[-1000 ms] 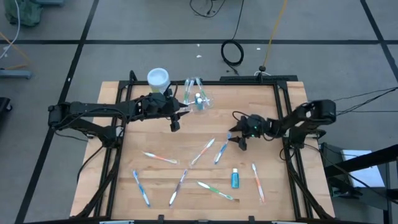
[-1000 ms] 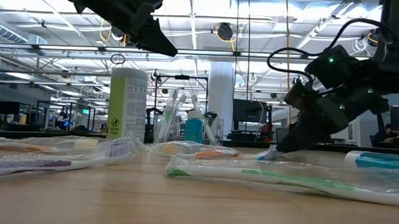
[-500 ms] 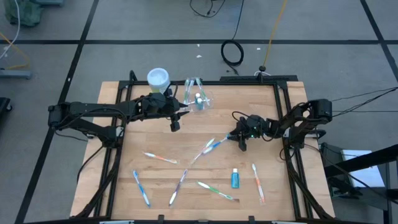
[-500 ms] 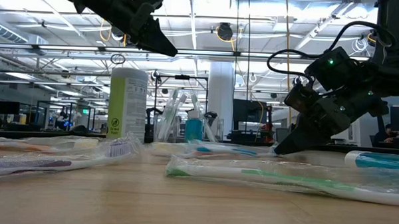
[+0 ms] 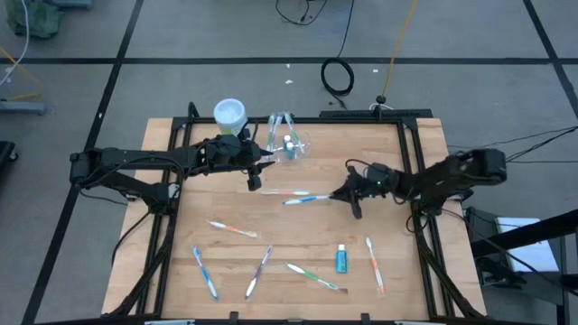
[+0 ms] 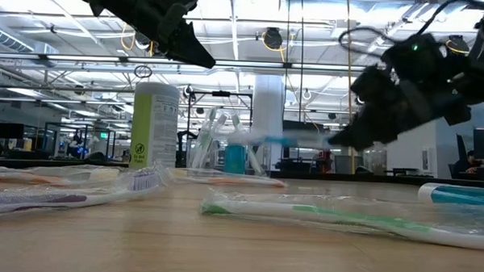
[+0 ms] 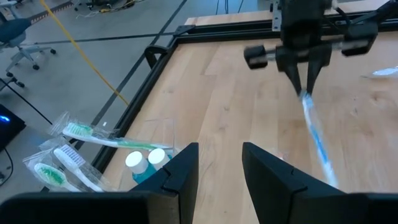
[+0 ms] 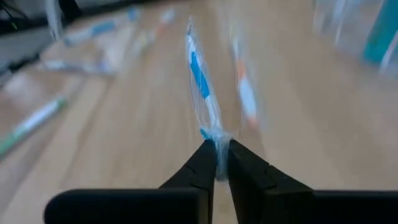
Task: Pick & Place toothbrushing station
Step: Put the top blue toothbrush into the transparent organizer
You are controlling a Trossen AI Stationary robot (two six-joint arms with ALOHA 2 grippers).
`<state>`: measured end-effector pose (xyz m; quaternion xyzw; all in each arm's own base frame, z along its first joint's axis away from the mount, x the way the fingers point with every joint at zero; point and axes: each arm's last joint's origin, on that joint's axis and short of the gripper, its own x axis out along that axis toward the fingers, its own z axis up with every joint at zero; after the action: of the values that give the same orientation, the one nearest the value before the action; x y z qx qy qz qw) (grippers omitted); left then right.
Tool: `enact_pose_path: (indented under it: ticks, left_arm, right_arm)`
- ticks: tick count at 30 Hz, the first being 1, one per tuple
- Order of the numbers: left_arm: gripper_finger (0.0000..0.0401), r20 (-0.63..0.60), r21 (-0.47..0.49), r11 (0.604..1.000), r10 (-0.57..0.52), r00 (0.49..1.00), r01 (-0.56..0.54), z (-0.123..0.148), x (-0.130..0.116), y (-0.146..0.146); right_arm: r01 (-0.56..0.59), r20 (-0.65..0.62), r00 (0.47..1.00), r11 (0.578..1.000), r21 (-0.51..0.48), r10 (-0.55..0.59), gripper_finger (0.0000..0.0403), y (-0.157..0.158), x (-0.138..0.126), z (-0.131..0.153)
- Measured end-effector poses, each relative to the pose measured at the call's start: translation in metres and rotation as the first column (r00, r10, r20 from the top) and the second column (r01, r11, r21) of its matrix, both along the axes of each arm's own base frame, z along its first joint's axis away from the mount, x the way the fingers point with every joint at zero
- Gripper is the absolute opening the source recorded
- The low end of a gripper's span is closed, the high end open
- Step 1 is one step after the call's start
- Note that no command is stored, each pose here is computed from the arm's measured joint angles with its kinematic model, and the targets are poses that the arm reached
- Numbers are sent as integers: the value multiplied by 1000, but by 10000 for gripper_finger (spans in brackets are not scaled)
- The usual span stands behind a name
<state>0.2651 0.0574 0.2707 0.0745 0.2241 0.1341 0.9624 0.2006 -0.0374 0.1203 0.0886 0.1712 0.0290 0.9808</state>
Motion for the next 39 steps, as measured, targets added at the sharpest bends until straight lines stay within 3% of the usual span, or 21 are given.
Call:
enact_pose_path:
  ticks: [3, 7, 11, 14, 18, 22, 25, 28, 34, 39]
  left_arm:
    - [129, 4, 4, 1000, -1, 1000, 1, 0, 0, 0]
    - [129, 22, 11, 1000, -2, 1000, 2, 2, 1, 0]
    - [129, 25, 12, 1000, -3, 1000, 2, 3, 1, 0]
    - [129, 25, 11, 1000, -3, 1000, 2, 2, 1, 0]
    - [129, 27, 11, 1000, -2, 1000, 2, 3, 1, 0]
    - [129, 26, 5, 1000, 0, 1000, 0, 2, 1, 0]
    - [129, 18, 4, 1000, 0, 1000, 0, 2, 1, 0]
    - [129, 19, 6, 1000, -1, 1000, 1, 2, 1, 0]
    - [129, 18, 4, 1000, 0, 1000, 0, 2, 1, 0]
    - [129, 18, 4, 1000, 0, 1000, 0, 2, 1, 0]
  right_arm:
    - [-12, 81, 997, 997, -77, 18, 22, 0, 2, 20]
    - [-33, 74, 996, 973, -227, 51, 21, -4, 16, 58]
    - [-141, -145, 985, 905, -401, 89, 20, -3, 35, 98]
    - [-173, -274, 961, 829, -531, 25, 20, 0, 52, 133]
    - [-213, -401, 903, 649, -730, -156, 19, -4, 69, 162]
    - [-283, -425, 827, 381, -880, -368, 19, -18, 85, 174]
    - [-412, -460, 768, 207, -888, -445, 19, -27, 90, 172]
    - [-528, -509, 721, 103, -843, -469, 19, -32, 93, 167]
    - [-630, -573, 682, 31, -776, -454, 18, -32, 91, 164]
    - [-648, -585, 673, 20, -761, -452, 18, -32, 91, 163]
